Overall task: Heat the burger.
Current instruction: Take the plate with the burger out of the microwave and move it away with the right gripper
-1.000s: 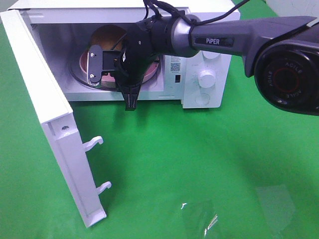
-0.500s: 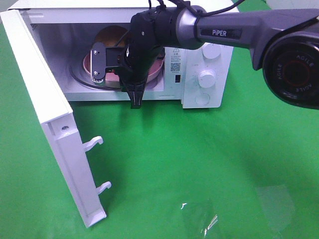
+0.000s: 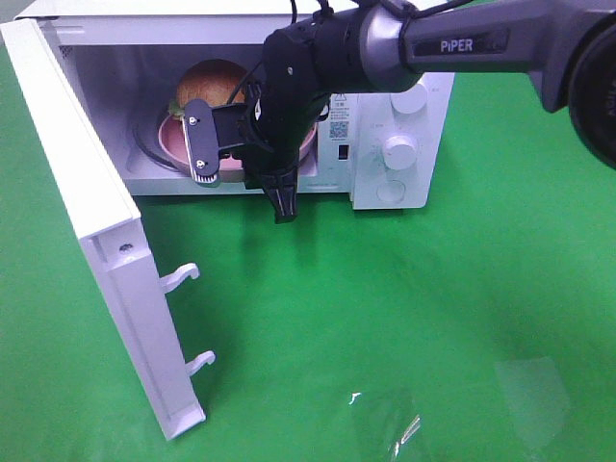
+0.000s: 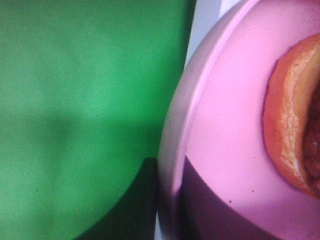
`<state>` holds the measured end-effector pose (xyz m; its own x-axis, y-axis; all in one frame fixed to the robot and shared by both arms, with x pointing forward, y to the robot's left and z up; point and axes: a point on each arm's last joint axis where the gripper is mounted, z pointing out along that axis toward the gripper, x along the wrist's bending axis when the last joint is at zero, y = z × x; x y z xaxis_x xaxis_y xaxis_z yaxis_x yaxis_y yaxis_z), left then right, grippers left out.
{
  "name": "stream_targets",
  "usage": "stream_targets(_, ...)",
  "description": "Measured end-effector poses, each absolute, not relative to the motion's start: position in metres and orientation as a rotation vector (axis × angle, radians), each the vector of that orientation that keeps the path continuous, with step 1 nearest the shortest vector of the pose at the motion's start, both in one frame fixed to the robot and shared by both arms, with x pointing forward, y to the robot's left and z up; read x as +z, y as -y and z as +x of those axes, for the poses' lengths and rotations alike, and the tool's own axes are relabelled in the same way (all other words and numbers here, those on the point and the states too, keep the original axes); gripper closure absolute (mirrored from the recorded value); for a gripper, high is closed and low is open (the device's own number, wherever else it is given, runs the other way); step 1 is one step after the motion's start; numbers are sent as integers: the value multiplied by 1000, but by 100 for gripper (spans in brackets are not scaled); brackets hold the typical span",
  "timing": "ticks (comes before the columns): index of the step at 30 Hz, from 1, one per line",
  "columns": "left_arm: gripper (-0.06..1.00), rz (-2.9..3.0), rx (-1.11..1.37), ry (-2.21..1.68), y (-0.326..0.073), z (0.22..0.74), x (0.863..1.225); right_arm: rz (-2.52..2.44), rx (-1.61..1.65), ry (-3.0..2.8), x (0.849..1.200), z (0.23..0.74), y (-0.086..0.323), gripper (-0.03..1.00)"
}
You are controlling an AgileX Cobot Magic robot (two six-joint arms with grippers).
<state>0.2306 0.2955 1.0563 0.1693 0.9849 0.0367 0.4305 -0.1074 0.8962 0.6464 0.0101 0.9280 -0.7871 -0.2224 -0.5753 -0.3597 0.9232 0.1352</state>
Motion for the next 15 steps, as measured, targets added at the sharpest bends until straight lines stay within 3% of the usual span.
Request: stream_targets(15,-1,1663,893,-1370,-295,231,1056,-619,281,-2319,926,612,12,90)
